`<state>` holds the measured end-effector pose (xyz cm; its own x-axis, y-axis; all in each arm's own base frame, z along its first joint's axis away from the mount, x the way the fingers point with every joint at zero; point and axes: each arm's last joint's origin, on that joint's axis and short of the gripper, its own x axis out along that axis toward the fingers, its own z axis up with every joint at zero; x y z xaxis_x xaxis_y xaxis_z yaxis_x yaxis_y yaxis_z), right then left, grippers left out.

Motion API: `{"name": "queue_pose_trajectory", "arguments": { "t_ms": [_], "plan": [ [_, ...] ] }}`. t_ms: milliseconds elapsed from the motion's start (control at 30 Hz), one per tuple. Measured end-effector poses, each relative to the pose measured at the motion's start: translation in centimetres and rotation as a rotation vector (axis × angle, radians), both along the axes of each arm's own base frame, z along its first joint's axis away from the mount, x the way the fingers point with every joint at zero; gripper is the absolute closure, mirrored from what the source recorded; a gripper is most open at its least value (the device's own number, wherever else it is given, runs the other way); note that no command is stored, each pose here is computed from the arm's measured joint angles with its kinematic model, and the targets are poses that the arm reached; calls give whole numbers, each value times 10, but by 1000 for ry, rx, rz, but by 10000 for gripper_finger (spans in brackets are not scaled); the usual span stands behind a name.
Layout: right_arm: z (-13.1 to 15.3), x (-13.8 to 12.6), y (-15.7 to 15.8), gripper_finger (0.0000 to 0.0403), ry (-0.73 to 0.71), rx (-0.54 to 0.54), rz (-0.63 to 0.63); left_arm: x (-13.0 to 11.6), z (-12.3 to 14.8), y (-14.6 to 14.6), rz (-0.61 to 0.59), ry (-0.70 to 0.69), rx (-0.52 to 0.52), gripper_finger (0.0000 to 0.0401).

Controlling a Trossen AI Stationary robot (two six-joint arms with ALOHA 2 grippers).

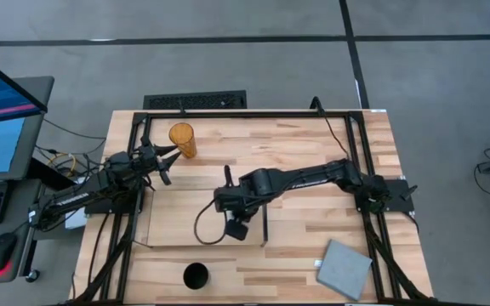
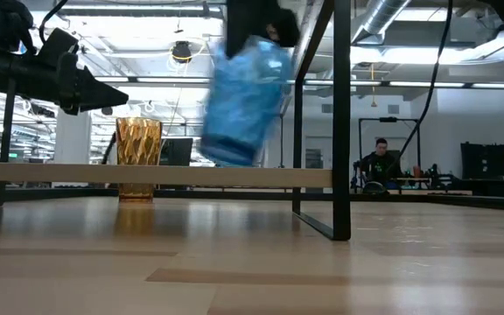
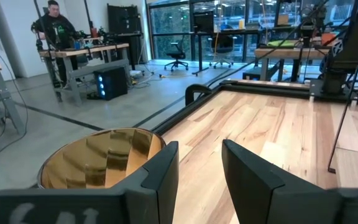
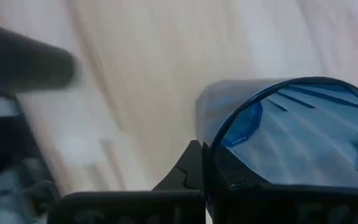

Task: Stack small to large cups/mugs on shelf
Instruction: Put the blue cup on the shelf

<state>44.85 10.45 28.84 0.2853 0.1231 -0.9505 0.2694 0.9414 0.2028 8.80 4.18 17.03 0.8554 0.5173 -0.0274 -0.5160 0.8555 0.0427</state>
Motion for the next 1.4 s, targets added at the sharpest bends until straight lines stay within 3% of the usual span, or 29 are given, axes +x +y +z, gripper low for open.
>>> {"name": "queue_pose_trajectory", "arguments": {
  "t_ms": [400,700,1400],
  "plan": [
    [-5,0,1,393,31,3,22,2,-3,1,1,32,-9,287],
    [-10,0,1,344,60,7,30,2,-3,1,1,39,-12,287],
    [-9,5,1,338,-5,1,77,2,-3,1,1,36,-16,287]
  ]
}}
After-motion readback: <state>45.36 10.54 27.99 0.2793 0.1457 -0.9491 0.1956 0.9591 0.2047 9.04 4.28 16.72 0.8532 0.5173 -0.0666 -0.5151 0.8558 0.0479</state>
